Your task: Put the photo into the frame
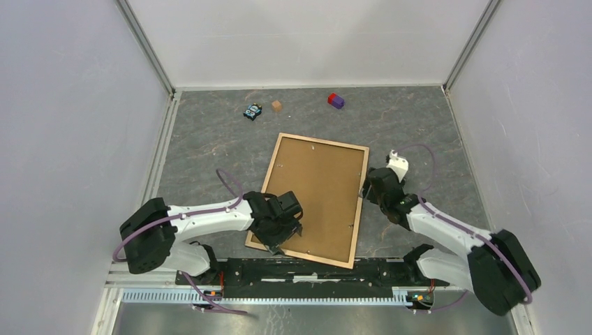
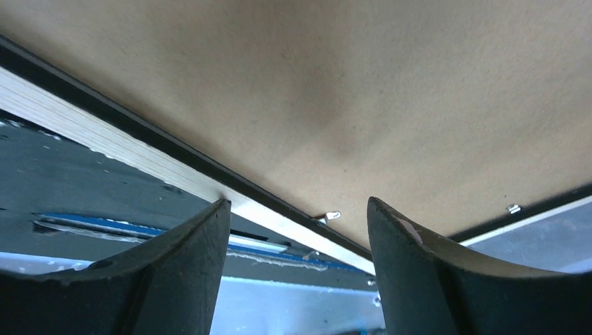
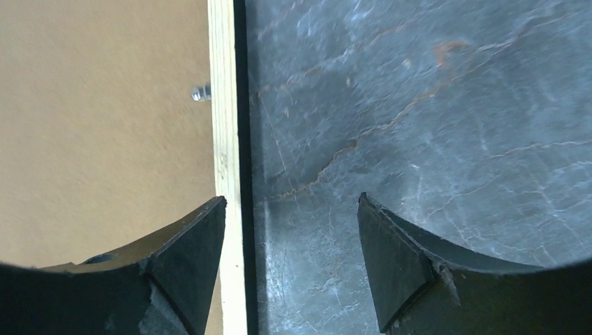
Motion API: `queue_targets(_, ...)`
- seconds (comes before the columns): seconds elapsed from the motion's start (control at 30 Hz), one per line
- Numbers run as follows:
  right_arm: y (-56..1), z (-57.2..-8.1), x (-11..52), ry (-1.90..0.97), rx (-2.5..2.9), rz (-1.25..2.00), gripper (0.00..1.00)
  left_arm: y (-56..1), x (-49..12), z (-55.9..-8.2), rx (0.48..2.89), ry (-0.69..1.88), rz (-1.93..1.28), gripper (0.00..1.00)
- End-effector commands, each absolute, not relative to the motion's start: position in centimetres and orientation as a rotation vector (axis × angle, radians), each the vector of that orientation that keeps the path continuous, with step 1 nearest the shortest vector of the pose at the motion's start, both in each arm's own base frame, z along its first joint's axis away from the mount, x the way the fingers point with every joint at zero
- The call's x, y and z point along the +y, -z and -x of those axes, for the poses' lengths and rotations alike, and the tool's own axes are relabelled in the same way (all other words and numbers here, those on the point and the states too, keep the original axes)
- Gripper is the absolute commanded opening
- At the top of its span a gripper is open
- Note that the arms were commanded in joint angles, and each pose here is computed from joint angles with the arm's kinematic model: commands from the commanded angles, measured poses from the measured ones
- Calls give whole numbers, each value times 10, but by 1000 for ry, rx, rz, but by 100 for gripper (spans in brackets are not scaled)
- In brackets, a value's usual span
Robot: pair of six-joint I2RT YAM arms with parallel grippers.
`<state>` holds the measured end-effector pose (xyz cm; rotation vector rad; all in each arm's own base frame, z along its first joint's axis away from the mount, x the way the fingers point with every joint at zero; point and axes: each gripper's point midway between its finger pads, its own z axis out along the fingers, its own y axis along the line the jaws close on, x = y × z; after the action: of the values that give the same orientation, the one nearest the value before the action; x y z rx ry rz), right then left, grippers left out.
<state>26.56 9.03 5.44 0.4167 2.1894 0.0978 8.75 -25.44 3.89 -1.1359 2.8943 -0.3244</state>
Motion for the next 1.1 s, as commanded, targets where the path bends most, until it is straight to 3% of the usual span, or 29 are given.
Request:
queue_targets(0.0, -53, -278, 118, -145, 2296, -267, 74, -47, -231, -104, 2792, 214, 1001, 78)
queue_targets(0.33, -18, -269, 128, -91, 2505, -293, 52, -69, -249, -140, 2734, 214, 607, 87)
queue_targets(0.43, -10, -259, 125, -107, 2511, -397, 39, -86, -257, -159, 2665, 229, 482, 87)
queue_targets(0.6, -2, -252, 117, -68, 2514, -522, 28, -128, -272, -194, 2522, 239, 226, 90)
queue_targets(0.8, 7, -232, 98, -32, 2494, -821, 4, -193, -288, -236, 2305, 283, -70, 91)
queue_targets(1.07, 15, -214, 67, -39, 2386, -1121, 0, -227, -278, -261, 2224, 306, -158, 91)
